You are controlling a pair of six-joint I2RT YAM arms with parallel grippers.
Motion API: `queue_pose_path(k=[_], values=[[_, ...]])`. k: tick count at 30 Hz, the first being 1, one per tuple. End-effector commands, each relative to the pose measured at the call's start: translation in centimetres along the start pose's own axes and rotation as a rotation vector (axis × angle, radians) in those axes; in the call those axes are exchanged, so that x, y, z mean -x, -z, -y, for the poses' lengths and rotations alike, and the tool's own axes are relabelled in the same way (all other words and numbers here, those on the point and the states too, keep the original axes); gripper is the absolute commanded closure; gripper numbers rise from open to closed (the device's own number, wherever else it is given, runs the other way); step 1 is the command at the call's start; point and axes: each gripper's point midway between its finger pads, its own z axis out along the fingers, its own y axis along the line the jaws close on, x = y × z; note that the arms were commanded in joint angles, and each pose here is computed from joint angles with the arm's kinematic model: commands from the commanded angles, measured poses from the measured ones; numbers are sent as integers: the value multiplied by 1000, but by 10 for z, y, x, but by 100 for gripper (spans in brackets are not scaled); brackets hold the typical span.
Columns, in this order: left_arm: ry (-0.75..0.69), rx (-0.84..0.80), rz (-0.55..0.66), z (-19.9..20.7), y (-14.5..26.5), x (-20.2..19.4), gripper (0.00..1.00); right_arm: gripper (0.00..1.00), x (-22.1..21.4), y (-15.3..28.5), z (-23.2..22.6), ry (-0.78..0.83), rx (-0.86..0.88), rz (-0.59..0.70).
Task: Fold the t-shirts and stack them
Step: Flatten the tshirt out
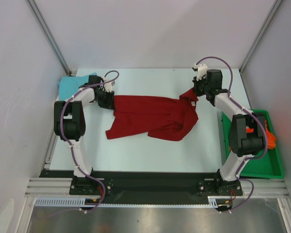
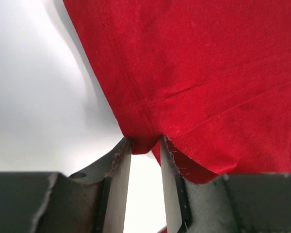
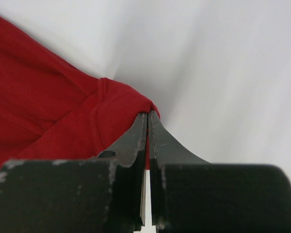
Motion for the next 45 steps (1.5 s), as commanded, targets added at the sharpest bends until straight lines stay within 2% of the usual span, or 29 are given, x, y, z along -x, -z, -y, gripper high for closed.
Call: queue_pose_path(k=[1, 3, 6, 8, 10, 16, 18, 22, 26, 30, 32, 34, 37, 38, 39, 41, 44, 45], values=[[-24, 14, 64, -3, 11, 23, 67, 100, 30, 9, 2, 30, -20, 85], [-23, 12, 62, -3, 11, 23, 70, 100, 29, 8, 1, 30, -18, 82], [-27, 13, 62, -3, 10, 24, 81, 100, 29, 7, 0, 31, -16, 82], [-27, 14, 63, -3, 10, 24, 94, 100, 28, 7, -1, 31, -14, 80], [-32, 13, 65, -3, 11, 25, 100, 100, 27, 7, -2, 31, -13, 77], [-97, 59, 100, -4, 32, 31, 100, 100, 37, 15, 9, 25, -41, 99], [-132, 93, 95, -7, 38, 22, 100, 100, 41, 23, 13, 4, -43, 105], [-172, 137, 101, -5, 55, 2, 100, 100, 26, 33, 30, -32, -77, 80], [-183, 200, 114, -11, 66, -6, 100, 100, 10, 39, 68, -104, -142, 66], [-188, 259, 99, -21, 67, -11, 100, 100, -6, 33, 81, -78, -152, 29], [-185, 245, 86, -21, 63, -10, 99, 88, -18, 25, 81, -51, -140, -4], [-188, 221, 75, -16, 56, -6, 99, 68, -20, 21, 83, -5, -136, -12], [-245, 222, 62, -8, 52, 1, 100, 58, 10, 24, 68, 129, -54, 35], [-265, 214, 59, -2, 50, 3, 100, 55, 16, 26, 63, 223, -24, 28], [-277, 212, 53, 0, 48, 3, 100, 48, 23, 26, 54, 268, 18, 40], [-291, 202, 47, 7, 44, 3, 99, 45, 44, 28, 14, 429, 192, 72], [-310, 198, 36, 14, 38, -1, 100, 38, 45, 38, -39, 565, 445, 57], [-315, 197, 27, 14, 36, -4, 100, 31, 38, 34, -57, 612, 556, 65]])
